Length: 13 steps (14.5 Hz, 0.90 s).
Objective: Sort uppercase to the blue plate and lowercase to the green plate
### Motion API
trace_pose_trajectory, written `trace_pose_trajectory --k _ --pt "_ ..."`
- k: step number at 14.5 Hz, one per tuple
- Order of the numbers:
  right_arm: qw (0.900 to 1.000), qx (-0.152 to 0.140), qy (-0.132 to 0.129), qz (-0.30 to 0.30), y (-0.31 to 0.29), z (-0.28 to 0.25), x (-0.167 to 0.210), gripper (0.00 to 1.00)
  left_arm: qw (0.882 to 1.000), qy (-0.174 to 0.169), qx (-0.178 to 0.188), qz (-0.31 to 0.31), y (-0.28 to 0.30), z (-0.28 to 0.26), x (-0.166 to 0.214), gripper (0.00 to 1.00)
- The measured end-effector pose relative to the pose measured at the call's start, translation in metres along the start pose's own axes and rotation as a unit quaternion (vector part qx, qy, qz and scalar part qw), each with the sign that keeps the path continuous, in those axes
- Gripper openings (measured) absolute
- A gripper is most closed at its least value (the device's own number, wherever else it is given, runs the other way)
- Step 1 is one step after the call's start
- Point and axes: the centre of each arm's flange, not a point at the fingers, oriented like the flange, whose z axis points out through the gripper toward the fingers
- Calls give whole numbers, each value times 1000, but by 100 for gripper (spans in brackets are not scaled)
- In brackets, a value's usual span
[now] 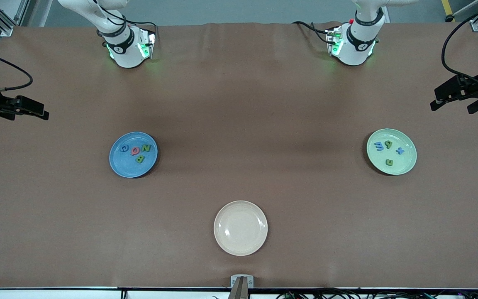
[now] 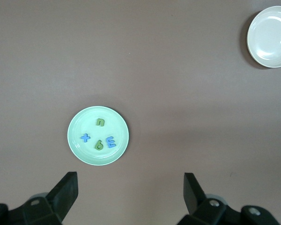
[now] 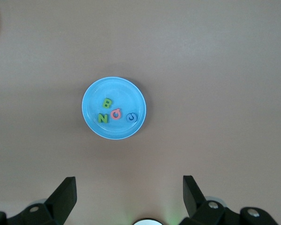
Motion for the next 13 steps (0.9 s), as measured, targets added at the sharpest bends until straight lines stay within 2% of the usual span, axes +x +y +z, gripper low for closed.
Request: trace_pose_trajectory --k 8,13 --pt "999 -4 10 -34 -1 -11 -13 100 1000 6 0 1 1 -6 0 100" --pt "999 -9 25 -39 1 -27 -36 100 1000 14 12 -8 14 -14 1 100"
